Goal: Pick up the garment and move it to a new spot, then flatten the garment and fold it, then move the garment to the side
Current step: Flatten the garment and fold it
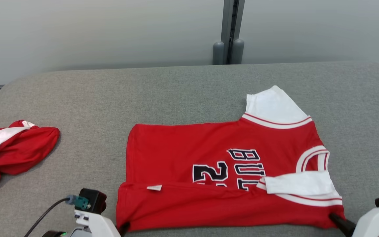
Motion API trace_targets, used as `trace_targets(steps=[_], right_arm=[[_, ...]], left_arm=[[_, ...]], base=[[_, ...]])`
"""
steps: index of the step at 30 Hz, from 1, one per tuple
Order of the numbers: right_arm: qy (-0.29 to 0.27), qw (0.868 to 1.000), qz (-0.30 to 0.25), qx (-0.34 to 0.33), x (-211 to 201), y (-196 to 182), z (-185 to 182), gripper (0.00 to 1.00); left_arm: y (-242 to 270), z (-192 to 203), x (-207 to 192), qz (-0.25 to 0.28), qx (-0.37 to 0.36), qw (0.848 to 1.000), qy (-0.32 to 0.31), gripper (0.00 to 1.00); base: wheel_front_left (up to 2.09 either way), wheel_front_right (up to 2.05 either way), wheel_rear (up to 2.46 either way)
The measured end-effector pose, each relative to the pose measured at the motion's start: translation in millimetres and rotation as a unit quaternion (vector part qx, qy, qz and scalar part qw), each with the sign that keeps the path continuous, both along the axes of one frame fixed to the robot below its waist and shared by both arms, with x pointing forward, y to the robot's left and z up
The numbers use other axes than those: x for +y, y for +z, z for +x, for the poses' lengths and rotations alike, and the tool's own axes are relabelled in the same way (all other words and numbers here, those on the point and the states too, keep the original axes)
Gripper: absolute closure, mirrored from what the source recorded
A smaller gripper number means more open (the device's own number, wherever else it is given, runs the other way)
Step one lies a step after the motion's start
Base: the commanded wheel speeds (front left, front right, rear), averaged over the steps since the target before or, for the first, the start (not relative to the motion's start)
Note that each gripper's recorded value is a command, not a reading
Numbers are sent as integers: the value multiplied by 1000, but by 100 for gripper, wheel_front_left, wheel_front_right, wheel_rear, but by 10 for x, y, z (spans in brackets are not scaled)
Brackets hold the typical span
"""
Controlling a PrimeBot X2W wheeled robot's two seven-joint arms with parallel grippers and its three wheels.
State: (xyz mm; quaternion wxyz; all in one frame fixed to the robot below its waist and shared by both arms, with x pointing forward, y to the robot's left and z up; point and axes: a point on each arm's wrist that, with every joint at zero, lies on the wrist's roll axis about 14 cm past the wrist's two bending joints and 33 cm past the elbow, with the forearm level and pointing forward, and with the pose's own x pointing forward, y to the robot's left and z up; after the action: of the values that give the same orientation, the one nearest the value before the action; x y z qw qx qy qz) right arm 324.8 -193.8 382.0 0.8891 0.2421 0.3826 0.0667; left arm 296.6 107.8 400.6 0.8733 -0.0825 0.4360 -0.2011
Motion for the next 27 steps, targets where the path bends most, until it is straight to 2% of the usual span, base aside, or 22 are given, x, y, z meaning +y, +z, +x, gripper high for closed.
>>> trace_targets(steps=[5,10,11,12,13,21,24,27], right_arm=[[1,1000,-4,30,-62,-41,-228,100],[-12,999,-11,31,-119,11,-310,100],[-14,999,-11,32,-117,18,-320,66],[-18,999,-8,29,-92,49,-314,0],[-20,999,-8,29,-93,60,-319,0],[-31,999,-19,9,-150,238,-263,0],[-36,999,-26,-9,-200,358,-185,0],[-48,996,-36,-62,-293,634,61,0]], left_arm=[[-70,-205,48,5,32,999,0,100],[-123,-334,29,1,56,998,-2,100],[-131,-341,30,2,57,998,-2,93],[-151,-363,27,6,63,998,-4,25],[-156,-366,28,8,63,998,-6,0],[-74,-184,123,33,27,999,-5,0],[86,74,186,44,-21,999,5,0],[310,387,181,42,-79,996,17,0]], base=[[0,0,0],[0,0,0],[0,0,0],[0,0,0],[0,0,0],[0,0,0],[0,0,0],[0,0,0]])
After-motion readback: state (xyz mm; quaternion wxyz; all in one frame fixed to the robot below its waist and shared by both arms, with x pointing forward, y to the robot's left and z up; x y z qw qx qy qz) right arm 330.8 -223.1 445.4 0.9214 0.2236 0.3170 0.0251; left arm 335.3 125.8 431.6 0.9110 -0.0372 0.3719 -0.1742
